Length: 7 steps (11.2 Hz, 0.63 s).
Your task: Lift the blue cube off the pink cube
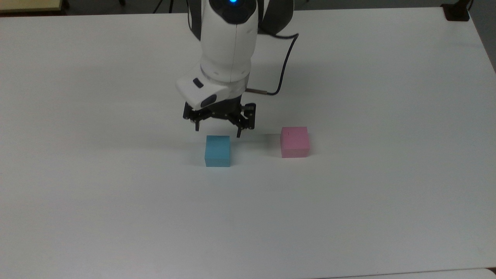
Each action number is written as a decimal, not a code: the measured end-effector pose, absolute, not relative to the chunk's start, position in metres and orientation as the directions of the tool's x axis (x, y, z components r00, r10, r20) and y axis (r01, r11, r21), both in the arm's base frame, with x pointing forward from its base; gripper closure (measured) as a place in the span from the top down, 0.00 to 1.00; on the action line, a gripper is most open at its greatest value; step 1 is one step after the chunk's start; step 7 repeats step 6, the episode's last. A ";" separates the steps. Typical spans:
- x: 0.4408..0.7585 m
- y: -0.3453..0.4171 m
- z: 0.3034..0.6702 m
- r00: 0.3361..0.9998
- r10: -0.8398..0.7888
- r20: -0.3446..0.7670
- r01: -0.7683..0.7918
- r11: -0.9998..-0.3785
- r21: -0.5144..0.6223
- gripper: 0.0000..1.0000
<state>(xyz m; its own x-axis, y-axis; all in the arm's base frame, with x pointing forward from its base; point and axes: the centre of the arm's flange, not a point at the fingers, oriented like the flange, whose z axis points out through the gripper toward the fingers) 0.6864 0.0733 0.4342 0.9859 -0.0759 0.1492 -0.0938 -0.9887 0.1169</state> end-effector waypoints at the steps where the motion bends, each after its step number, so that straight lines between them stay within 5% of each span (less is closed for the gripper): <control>1: 0.677 0.081 0.451 0.989 -0.069 0.130 -0.086 -0.988 0.127 1.00; 5: 0.629 0.092 0.529 0.992 -0.096 0.076 -0.103 -0.990 0.095 1.00; 7: 0.621 0.084 0.540 0.992 -0.105 0.065 -0.110 -0.991 0.081 1.00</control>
